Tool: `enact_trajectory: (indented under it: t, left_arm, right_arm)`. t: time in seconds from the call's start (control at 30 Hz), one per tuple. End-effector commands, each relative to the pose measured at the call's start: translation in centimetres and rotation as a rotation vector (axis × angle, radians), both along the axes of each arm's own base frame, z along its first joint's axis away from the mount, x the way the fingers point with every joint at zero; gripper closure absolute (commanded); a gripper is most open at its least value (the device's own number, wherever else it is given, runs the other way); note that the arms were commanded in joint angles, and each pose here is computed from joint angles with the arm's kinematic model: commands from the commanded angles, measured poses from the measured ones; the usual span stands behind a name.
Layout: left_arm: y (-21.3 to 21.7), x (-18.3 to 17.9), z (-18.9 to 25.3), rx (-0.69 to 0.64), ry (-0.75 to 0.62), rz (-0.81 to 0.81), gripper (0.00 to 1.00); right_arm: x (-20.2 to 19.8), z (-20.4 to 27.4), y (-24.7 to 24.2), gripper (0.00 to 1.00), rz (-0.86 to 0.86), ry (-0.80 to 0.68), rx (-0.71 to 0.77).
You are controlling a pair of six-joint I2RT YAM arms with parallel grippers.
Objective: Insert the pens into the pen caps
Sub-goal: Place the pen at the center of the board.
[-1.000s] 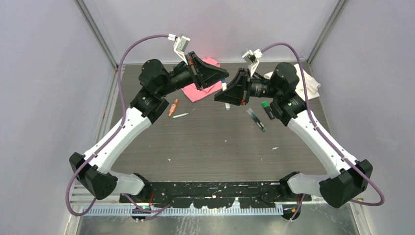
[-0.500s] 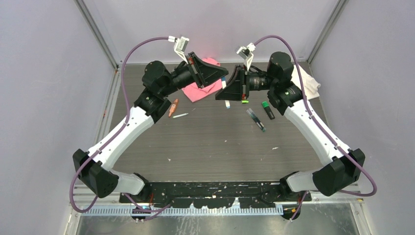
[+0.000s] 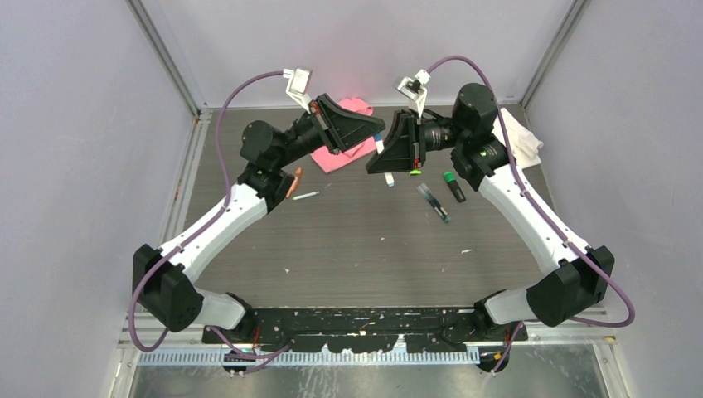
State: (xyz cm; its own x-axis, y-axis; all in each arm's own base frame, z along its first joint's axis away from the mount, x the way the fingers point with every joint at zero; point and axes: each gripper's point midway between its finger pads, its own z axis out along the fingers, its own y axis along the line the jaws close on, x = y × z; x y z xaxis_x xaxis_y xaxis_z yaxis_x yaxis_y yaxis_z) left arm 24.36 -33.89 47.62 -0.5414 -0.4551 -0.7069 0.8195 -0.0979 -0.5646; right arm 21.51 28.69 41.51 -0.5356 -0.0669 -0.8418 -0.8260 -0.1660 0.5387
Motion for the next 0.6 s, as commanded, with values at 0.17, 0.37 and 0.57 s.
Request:
enact_trajectory:
  t: [0.17,0.37,0.57]
  left_arm:
    - [-1.3,-9.5,-10.2,0.37,0.161,-0.57,0.99]
    - [-1.5,-4.8,-10.1,0.384,0.221,-0.304,0.96]
    - [1.5,0.3,-4.6,0.189,0.194,0.032,0.61]
  right_arm:
    - [5.0,8.3,-0.8,0.99,-0.309,-0.293,0.194]
    - [5.8,5.2,-0.7,0.99,-0.341,-0.316,0.091]
    - [4.5,-1.8,-1.1,0.99,-0.301,-0.292,-0.072]
